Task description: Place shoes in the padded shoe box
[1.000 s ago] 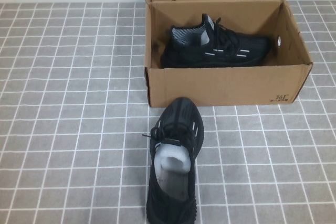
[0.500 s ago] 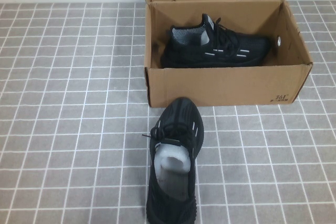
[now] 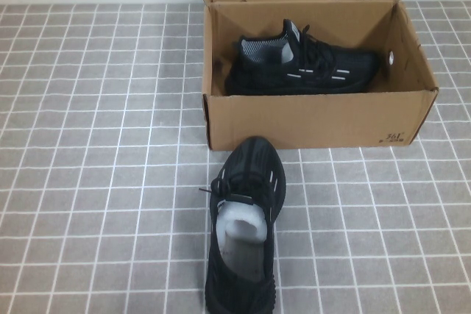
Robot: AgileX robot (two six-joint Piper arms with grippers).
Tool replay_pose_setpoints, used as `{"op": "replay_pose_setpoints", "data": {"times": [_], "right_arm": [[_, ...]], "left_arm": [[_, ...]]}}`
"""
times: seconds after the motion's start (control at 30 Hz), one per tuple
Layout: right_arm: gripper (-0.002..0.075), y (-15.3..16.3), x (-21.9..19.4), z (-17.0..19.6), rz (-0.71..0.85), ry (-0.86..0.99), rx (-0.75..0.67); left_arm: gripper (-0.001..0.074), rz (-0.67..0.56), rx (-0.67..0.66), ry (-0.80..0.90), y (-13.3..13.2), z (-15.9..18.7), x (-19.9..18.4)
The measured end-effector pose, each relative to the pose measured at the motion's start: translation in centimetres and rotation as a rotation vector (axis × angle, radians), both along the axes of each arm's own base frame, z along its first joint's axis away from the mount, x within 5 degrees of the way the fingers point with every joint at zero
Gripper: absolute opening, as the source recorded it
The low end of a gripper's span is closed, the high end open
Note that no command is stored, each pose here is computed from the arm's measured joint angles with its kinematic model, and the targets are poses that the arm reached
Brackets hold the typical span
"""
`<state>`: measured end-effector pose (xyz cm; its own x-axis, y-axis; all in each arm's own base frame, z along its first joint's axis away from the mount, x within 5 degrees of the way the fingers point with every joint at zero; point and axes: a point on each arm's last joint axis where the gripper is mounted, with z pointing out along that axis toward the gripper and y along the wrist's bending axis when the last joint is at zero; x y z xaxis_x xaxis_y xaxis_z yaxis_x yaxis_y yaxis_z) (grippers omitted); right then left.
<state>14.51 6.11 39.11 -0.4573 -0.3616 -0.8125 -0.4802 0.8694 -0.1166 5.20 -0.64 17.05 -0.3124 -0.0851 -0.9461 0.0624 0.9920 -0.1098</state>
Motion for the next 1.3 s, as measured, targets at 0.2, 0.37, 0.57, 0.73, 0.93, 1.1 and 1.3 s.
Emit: {"op": "replay_pose_setpoints", "data": {"times": [0.2,0.37,0.57,0.73,0.93,1.1,1.3], "right_arm": [[-0.0008,-1.6,-2.4,-2.1,-0.027,-0.216,0.009],[-0.0008,-3.9,-6.8,-5.7,-0.108,-0.443,0.081],[-0.0008,-5.3,-9.8,-12.2,-0.214,-0.512,0.089],[-0.0008,-5.8,-9.8,-17.0,-0.342,-0.442,0.131],[-0.0008,-5.8,-9.3,-21.8,-0.392,-0.287,0.135],[-0.0008,-5.8,-9.3,-22.2,-0.399,-0.257,0.135],[-0.0008,-5.8,-9.3,-22.2,-0.403,-0.257,0.137]], "left_arm": [[-0.0004,0.0,0.0,0.0,0.0,0.0,0.0],[-0.0004,0.0,0.0,0.0,0.0,0.0,0.0],[-0.0004,0.0,0.0,0.0,0.0,0.0,0.0],[-0.0004,0.0,0.0,0.0,0.0,0.0,0.0],[-0.0004,0.0,0.0,0.0,0.0,0.0,0.0],[-0.0004,0.0,0.0,0.0,0.0,0.0,0.0],[-0.0004,0.0,0.0,0.0,0.0,0.0,0.0]]}}
